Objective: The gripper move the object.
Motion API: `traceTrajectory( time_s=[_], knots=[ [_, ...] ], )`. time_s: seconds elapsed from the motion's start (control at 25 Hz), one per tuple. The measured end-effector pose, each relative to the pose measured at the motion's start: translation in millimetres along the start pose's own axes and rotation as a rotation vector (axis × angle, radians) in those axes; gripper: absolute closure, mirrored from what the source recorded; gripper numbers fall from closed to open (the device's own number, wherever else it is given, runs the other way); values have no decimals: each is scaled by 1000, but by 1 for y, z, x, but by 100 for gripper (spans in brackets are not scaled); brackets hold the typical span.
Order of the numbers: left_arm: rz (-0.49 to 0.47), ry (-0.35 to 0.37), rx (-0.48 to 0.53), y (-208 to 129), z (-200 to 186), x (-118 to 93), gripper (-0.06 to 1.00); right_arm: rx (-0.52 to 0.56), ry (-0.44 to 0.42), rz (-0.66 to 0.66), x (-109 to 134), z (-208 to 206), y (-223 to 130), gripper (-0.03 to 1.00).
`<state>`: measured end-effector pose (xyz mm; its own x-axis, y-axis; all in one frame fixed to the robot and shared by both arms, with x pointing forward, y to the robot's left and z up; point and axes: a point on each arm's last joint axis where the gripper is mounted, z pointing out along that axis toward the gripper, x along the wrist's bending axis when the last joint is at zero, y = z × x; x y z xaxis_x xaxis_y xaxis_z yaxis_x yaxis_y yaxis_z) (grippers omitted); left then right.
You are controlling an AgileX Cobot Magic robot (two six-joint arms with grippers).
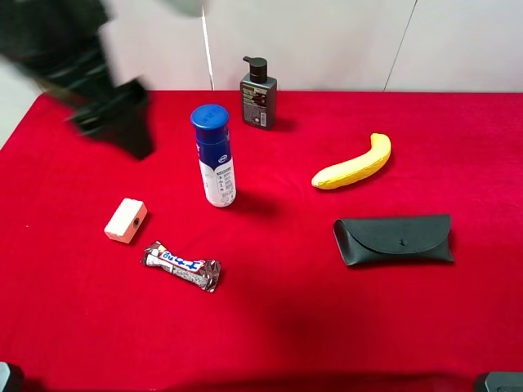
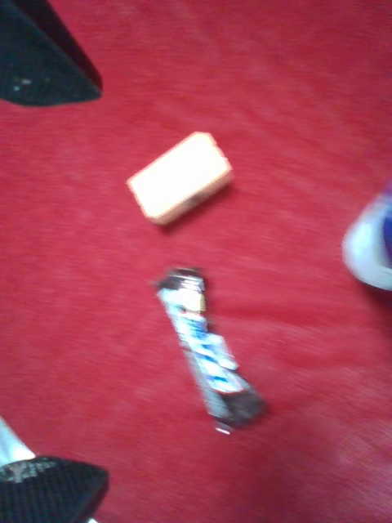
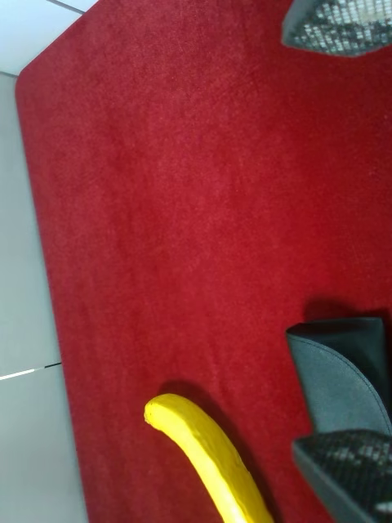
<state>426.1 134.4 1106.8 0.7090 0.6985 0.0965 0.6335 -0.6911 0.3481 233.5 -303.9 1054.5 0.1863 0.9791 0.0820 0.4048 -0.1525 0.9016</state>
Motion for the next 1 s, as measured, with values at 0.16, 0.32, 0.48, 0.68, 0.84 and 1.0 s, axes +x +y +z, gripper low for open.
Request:
traceTrajectory(
  time_s=[0.16,0.32,0.48,0.68,0.84,1.0],
  knots=[
    [-43,16,26,-51,-2,7,10,0,0,0,0,0,0,27],
    [-81,31,20,-102,1,8,10,0,0,0,0,0,0,27],
    [-95,37,-11,-145,8,2,10,0,0,0,0,0,0,27],
    [-139,42,-85,-180,9,-4,10,0,0,0,0,0,0,27],
    [-181,47,-170,-190,5,-5,10,0,0,0,0,0,0,27],
    [-193,43,-246,-198,-2,-7,10,0,0,0,0,0,0,27]
  ],
)
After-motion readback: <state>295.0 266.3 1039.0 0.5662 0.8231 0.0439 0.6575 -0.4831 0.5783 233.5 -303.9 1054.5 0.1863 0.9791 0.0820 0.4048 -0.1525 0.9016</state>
